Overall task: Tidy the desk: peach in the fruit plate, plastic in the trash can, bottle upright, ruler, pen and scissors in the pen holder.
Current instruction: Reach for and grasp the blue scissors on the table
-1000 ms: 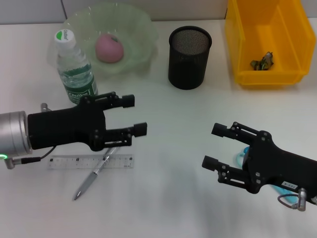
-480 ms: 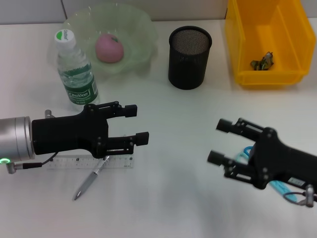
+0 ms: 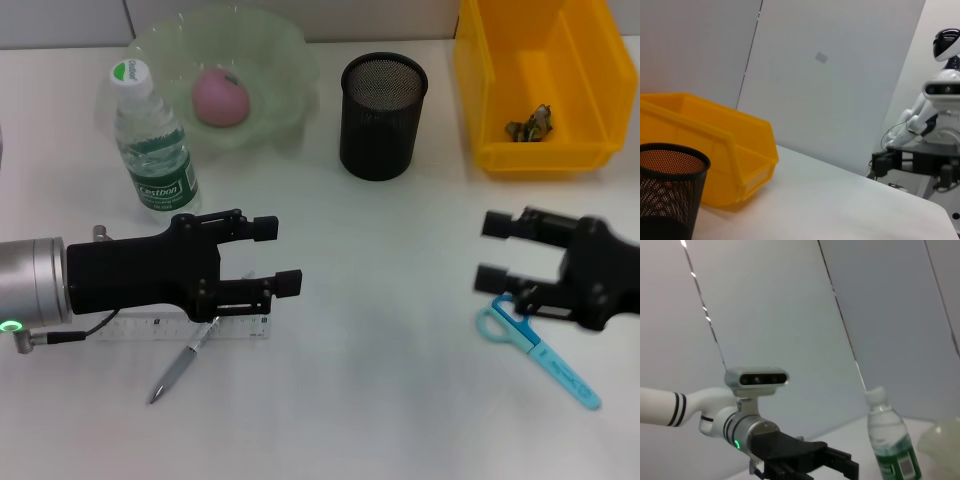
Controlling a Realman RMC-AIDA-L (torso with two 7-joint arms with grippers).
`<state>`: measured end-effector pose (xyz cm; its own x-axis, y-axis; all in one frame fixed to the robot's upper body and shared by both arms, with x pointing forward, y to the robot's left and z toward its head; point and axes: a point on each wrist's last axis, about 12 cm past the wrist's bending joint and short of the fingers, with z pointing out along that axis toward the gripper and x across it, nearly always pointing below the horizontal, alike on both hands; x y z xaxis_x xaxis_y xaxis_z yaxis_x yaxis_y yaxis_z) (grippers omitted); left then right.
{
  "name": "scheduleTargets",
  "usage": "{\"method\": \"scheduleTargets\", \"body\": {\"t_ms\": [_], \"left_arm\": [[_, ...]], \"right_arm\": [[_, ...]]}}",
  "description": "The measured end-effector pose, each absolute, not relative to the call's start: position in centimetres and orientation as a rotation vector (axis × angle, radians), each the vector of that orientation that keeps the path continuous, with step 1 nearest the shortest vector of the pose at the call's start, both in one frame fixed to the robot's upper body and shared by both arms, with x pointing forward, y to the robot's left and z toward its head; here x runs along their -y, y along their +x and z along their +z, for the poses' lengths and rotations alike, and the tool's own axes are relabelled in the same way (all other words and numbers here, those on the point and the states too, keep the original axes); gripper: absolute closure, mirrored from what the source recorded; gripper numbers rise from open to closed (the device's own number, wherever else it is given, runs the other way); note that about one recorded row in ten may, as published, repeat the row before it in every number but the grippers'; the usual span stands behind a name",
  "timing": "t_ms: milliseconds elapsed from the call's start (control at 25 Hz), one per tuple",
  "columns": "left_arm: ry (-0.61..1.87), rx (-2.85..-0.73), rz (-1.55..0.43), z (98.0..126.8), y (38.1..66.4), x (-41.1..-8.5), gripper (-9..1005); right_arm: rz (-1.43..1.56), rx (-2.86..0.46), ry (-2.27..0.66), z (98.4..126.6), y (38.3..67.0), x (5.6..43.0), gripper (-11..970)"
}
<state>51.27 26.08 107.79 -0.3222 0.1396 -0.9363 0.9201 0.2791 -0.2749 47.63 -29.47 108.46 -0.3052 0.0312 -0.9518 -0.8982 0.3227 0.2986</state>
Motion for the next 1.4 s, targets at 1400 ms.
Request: {"method": "scheduleTargets", "body": {"t_ms": [1400], "left_arm": [[1.016,-1.707,-1.133,107.3,51.0,-25.8,211]], "right_arm": [[0.565,-2.782,-1.039,118.4,56.3,26.5,220]]}}
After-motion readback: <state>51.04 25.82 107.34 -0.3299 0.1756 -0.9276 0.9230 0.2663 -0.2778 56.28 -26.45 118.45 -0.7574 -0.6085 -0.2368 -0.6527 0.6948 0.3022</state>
